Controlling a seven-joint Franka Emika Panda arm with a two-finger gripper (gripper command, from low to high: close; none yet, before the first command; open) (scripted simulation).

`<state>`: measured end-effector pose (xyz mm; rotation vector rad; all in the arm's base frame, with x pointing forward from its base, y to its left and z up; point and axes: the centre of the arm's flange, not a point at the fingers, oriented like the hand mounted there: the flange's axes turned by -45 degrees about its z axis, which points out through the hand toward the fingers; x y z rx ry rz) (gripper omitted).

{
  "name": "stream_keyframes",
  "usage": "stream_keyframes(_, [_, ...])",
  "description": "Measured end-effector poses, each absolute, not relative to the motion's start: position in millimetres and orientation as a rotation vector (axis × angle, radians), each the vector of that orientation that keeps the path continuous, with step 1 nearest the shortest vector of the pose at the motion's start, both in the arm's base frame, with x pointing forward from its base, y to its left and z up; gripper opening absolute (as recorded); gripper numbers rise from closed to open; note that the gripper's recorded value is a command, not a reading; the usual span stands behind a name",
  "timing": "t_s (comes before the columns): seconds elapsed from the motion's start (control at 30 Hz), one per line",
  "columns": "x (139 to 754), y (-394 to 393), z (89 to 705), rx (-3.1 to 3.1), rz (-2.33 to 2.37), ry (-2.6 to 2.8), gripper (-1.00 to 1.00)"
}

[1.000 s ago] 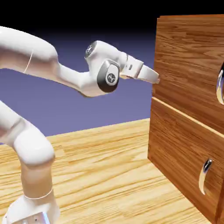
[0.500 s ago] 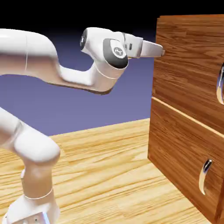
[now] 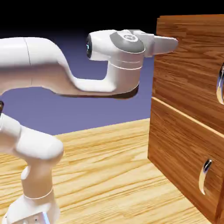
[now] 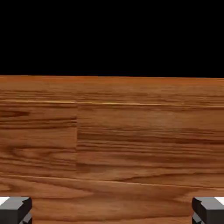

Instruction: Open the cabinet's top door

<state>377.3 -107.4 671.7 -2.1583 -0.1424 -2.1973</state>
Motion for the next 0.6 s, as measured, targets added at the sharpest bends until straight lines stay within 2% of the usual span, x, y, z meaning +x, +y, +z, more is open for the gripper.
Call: stream_keyframes(0.6, [420, -237, 589, -2.177, -2.213, -0.059, 0.00])
